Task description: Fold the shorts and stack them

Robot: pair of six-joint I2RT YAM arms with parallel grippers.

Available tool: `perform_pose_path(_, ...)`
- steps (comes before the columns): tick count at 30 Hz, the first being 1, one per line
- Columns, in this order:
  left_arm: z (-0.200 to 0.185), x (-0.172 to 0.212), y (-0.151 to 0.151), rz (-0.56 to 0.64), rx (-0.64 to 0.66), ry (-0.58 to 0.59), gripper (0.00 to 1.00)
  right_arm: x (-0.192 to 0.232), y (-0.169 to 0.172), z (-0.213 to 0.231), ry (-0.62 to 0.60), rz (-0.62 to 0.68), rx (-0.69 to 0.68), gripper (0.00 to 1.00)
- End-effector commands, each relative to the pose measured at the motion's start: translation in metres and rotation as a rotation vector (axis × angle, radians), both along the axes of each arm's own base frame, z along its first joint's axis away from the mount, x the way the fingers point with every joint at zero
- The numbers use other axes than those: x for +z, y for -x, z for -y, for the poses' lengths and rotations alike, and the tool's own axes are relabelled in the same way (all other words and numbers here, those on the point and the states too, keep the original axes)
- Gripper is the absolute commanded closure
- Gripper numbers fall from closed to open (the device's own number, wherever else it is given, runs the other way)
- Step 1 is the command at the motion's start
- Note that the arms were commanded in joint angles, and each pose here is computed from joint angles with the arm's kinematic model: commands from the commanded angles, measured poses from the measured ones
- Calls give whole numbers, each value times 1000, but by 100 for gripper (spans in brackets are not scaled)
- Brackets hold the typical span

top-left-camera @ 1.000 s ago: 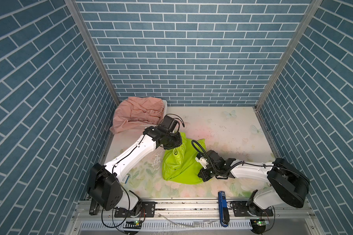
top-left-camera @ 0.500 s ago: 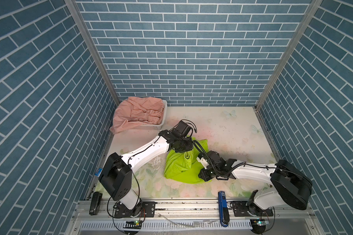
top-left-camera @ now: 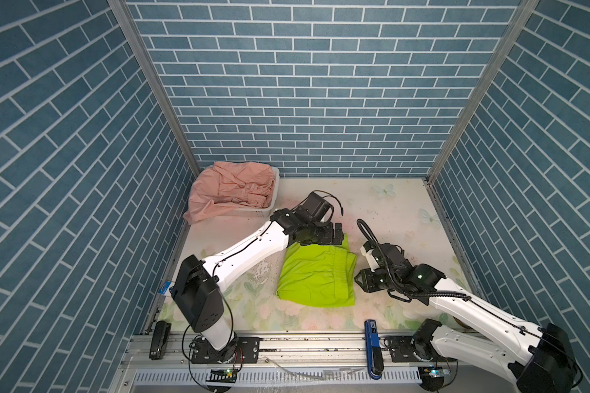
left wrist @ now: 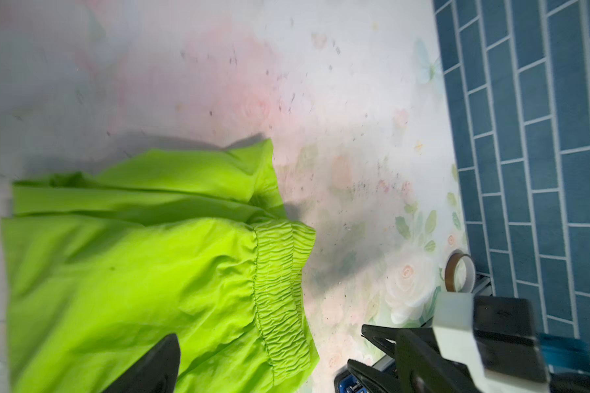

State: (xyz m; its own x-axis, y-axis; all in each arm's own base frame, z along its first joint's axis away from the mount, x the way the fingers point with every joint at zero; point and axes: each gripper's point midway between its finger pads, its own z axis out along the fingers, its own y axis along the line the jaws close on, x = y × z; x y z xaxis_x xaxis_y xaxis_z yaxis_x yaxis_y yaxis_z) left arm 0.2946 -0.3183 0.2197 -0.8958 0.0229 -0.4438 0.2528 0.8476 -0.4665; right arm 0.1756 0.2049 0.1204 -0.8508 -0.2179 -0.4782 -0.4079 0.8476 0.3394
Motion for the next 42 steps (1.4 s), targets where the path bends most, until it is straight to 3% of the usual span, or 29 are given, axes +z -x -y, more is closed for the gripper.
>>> perform_pose_path(1,-58,18,-4,68,46,-93,0,14,1,-20,23,33,126,55)
perform_pose_path(5,-113,16,-5,80,150,-96,0,4,-1,-53,104,19,233,50)
perform_pose_path(10,-167,8,0,92,256,-112,0,-29,-8,-77,175,-27,271,49)
perform_pose_path(18,-212,-15,14,69,326,-157,0,-109,2,-37,417,-257,172,59)
perform_pose_path(21,-211,-23,19,67,323,-125,0,-111,2,-29,396,-307,123,61)
perform_pose_path(24,-217,-28,22,70,329,-154,0,-85,-9,-40,352,-256,125,61)
perform_pose_path(34,-220,-26,20,197,317,-135,0,3,-66,-133,99,-51,233,56)
perform_pose_path(38,-218,-27,20,187,303,-87,0,-5,-83,-158,46,-38,216,56)
perform_pose_path(42,-201,-25,22,174,238,12,0,-51,-90,-141,169,-85,133,56)
